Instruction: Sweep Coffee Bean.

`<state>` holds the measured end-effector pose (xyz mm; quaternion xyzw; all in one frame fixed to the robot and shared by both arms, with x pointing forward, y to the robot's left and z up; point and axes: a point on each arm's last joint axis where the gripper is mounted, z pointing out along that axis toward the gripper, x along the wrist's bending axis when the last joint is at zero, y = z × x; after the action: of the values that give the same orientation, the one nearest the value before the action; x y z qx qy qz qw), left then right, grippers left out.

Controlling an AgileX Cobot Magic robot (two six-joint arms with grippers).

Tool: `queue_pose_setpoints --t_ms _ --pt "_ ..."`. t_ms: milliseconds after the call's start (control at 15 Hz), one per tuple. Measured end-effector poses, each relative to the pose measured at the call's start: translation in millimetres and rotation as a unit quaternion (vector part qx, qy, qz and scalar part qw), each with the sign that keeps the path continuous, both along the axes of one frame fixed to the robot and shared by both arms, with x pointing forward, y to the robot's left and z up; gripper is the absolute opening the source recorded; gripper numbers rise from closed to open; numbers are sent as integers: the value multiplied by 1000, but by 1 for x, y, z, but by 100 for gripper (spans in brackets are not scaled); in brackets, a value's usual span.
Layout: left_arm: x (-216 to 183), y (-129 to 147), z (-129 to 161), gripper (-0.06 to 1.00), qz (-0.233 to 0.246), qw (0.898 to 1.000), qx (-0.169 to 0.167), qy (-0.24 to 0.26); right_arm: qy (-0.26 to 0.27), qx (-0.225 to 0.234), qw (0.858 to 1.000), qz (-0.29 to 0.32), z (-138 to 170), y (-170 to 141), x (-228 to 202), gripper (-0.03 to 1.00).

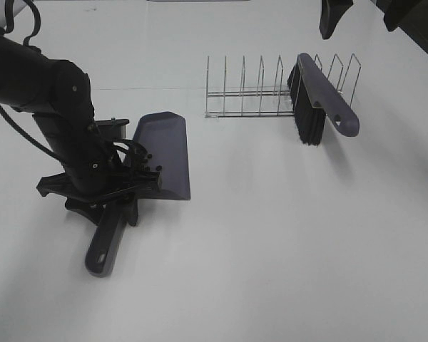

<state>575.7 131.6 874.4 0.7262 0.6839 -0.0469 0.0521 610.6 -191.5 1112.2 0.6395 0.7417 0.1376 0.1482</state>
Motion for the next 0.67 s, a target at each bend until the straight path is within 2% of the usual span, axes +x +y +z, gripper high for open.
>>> queue_pose_setpoints --t_ms 67,133,333,467,667 --pt "1 -1 2 63 -6 1000 0 0 -1 1 1000 -1 4 -3 -8 73" --pt "3 -2 6 67 -20 1000 1 4 -1 1 1000 -1 7 -5 -17 73" --pt "11 -6 24 68 -54 998 4 16 0 1 1000 -2 14 -14 -44 73" --pt "20 -9 56 69 -77 997 11 8 3 6 1000 -8 16 -21 -70 73" --pt "24 -6 134 69 -93 993 8 -73 12 20 1000 -8 15 -33 -115 73"
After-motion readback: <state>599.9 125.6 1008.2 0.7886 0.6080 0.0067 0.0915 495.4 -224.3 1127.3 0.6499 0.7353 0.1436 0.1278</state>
